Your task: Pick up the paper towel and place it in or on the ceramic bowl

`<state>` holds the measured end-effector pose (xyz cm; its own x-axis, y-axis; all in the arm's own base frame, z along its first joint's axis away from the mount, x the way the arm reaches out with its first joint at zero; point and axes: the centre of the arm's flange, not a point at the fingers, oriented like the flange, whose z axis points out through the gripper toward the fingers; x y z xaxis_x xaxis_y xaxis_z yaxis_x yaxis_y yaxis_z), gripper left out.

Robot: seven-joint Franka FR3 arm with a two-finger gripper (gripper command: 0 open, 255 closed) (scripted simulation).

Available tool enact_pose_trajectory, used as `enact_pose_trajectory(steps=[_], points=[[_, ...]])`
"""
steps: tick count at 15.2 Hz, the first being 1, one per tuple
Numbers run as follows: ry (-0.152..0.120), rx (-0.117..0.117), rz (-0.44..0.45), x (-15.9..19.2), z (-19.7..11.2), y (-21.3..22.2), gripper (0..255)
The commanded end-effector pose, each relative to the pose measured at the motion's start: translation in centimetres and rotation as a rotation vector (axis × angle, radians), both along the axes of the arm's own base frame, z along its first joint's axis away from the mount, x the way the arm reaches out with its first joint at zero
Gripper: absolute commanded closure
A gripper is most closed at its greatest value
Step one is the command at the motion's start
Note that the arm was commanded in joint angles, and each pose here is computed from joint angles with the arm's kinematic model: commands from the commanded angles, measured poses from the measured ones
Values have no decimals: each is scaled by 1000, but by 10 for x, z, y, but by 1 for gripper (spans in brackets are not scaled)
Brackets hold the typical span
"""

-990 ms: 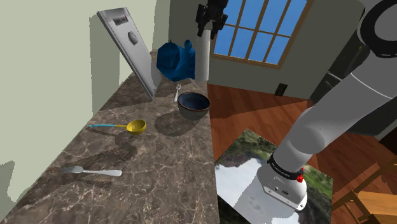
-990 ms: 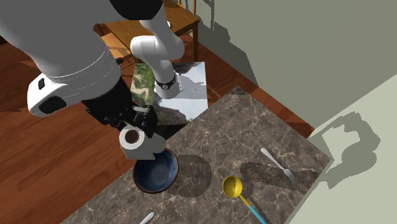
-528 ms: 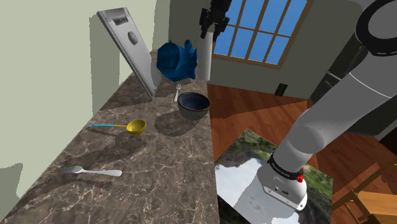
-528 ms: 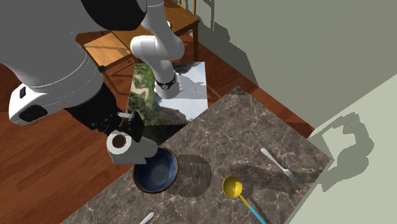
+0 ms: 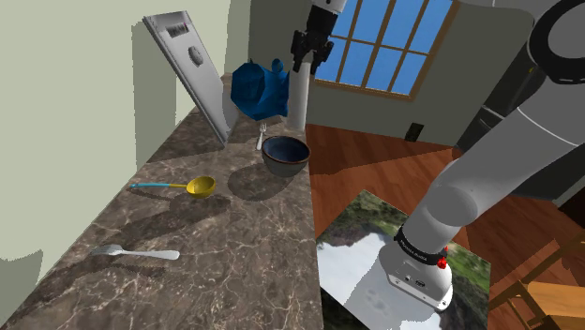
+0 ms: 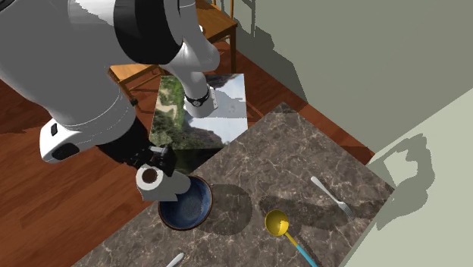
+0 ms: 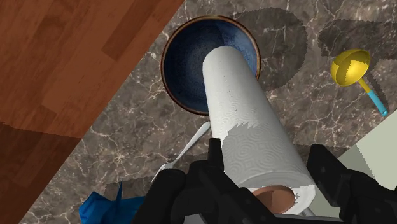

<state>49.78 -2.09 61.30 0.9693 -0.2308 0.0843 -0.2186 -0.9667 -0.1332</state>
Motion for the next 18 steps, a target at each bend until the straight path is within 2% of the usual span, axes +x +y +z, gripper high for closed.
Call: enact_pose_trajectory(steps=[1, 18], points=[[-1, 0, 0, -1, -10, 0, 255], [-1, 0, 0, -1, -97, 0, 255]])
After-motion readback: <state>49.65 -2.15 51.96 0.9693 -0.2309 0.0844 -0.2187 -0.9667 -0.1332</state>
